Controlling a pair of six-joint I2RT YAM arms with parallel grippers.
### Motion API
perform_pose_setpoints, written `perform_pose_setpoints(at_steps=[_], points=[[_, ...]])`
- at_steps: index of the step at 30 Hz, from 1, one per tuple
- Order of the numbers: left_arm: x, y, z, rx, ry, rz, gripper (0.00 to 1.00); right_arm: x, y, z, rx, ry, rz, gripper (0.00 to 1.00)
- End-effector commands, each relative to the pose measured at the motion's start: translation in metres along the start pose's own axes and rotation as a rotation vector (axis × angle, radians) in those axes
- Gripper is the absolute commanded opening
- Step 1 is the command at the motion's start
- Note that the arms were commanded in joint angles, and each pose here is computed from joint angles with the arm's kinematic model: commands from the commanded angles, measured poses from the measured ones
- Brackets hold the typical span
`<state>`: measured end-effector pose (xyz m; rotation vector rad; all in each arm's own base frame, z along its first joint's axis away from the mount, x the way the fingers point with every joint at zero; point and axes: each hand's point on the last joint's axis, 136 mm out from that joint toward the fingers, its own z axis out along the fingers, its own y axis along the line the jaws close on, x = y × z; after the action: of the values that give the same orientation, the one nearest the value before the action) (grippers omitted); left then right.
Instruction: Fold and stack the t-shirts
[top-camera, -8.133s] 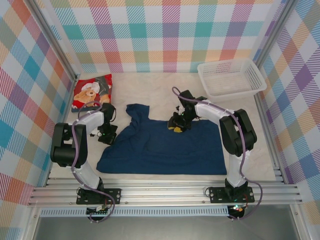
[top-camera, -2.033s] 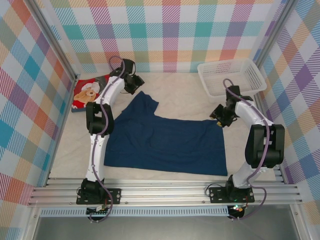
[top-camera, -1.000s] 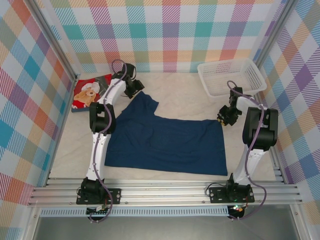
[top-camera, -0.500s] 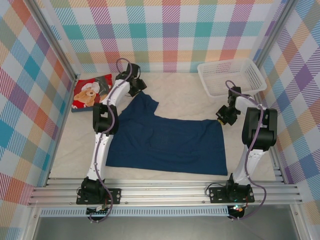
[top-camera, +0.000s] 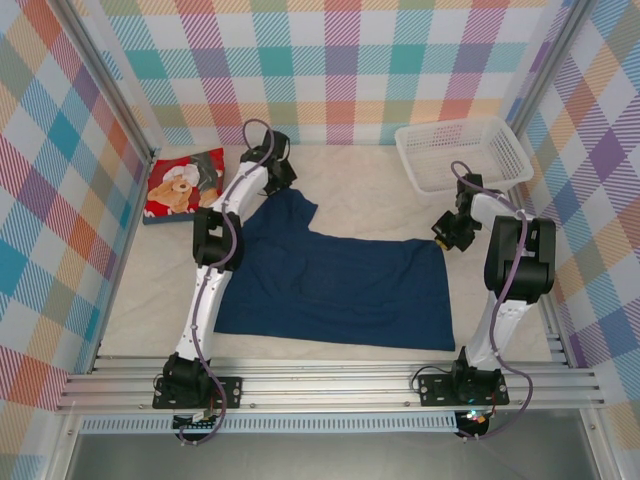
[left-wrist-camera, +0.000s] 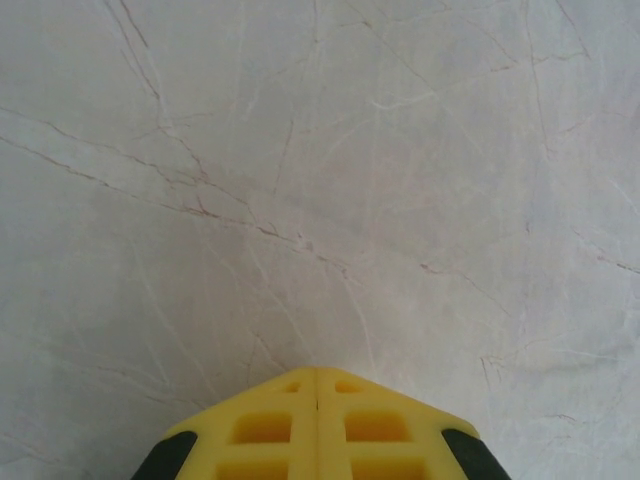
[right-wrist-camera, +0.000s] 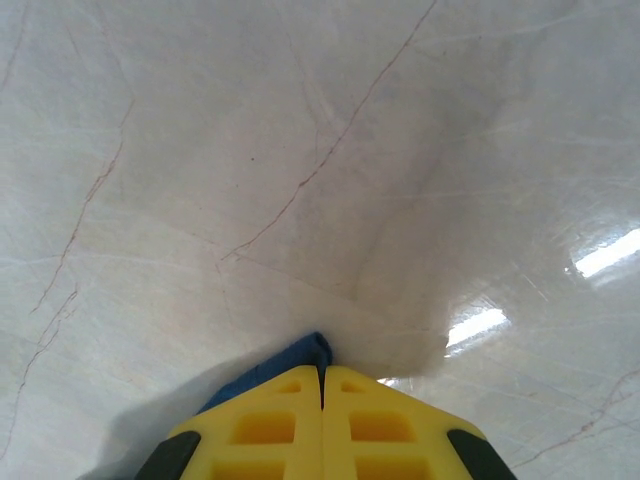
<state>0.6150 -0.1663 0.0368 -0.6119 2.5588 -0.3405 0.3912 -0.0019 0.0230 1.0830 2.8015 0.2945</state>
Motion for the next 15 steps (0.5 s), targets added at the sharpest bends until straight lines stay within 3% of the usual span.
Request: perform_pose_setpoints(at_steps=[1,6,15], points=[[-0.037,-0.03,-0.058,0.07,-0.113,0.023,0.0,-0.002,0.015,-0.025,-0.05,-0.025,-0.044,0.01],[-0.049,-0.043,-0.105,0.112,-0.145,0.035,0.0,0.001,0.022,-0.044,-0.085,-0.034,-0.069,0.0],[-0.037,-0.025,-0.156,0.072,-0.142,0.062,0.0,0.02,0.013,-0.054,-0.084,-0.008,-0.089,0.0]])
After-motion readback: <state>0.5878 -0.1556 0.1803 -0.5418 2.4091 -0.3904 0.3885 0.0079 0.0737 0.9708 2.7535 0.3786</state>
